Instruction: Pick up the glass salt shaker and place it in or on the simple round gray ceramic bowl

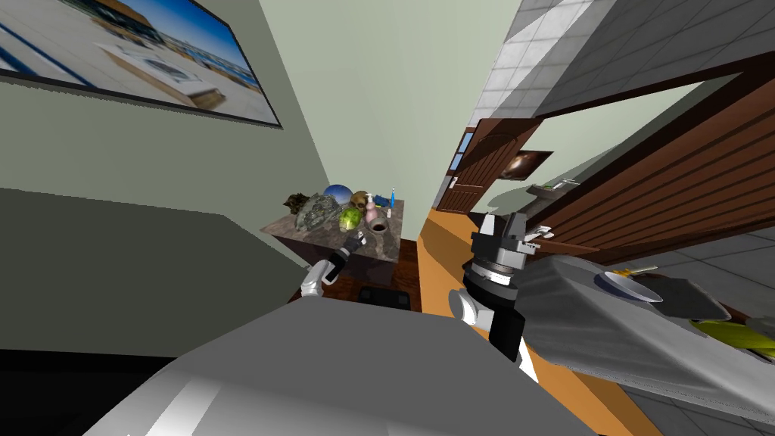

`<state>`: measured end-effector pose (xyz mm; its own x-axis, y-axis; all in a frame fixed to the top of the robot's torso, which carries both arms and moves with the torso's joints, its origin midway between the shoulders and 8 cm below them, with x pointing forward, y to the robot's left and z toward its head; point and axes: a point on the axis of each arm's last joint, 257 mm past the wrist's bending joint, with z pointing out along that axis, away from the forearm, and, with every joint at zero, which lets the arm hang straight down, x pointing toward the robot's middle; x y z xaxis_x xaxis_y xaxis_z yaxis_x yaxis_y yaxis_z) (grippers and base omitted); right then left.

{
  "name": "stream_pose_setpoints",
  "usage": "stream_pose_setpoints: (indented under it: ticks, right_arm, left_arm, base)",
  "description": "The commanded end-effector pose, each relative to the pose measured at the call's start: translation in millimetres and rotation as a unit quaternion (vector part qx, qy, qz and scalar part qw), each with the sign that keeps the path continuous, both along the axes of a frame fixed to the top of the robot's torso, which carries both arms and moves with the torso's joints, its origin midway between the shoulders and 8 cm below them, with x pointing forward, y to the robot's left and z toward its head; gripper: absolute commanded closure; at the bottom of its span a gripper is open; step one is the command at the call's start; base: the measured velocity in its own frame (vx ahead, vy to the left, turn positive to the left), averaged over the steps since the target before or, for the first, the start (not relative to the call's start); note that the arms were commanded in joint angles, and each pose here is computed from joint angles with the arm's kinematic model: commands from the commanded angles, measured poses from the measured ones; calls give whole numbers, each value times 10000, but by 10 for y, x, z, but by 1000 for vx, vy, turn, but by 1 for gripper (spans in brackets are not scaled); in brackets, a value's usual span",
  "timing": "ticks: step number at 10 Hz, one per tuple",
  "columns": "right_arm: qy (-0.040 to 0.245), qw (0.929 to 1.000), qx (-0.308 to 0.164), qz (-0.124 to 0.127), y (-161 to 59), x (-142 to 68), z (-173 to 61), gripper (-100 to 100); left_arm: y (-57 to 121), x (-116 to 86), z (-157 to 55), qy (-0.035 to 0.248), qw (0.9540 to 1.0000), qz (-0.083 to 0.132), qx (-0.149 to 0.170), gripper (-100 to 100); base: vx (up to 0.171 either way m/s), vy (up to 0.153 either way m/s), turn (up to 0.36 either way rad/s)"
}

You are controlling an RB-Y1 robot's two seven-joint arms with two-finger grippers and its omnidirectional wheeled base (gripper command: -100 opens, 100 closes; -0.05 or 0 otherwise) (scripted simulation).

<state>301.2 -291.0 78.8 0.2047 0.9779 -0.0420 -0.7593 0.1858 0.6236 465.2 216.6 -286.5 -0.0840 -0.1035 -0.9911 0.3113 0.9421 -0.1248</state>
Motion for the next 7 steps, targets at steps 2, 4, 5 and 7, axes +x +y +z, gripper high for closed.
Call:
stream_pose_setpoints:
  ticks: [2, 4, 5, 7]
  right_arm:
    - [0, 10000, 0, 0, 0, 0, 0, 0]
    - [0, 10000, 0, 0, 0, 0, 0, 0]
    - [0, 10000, 0, 0, 0, 0, 0, 0]
    - [-1, 10000, 1, 1, 0, 0, 0, 0]
  left_arm:
    - [-32, -26, -61, 74, 9999, -59, 122, 100]
    - [-20, -12, -22, 37, 9999, -47, 84, 0]
    - [30, 6, -32, 134, 9999, -10, -20, 100]
    - [69, 21, -32, 193, 9998, 21, -95, 100]
  base:
    - [4, 1, 18]
    - [0, 0, 0]
    - [-94, -51, 25]
    - [-114, -45, 22]
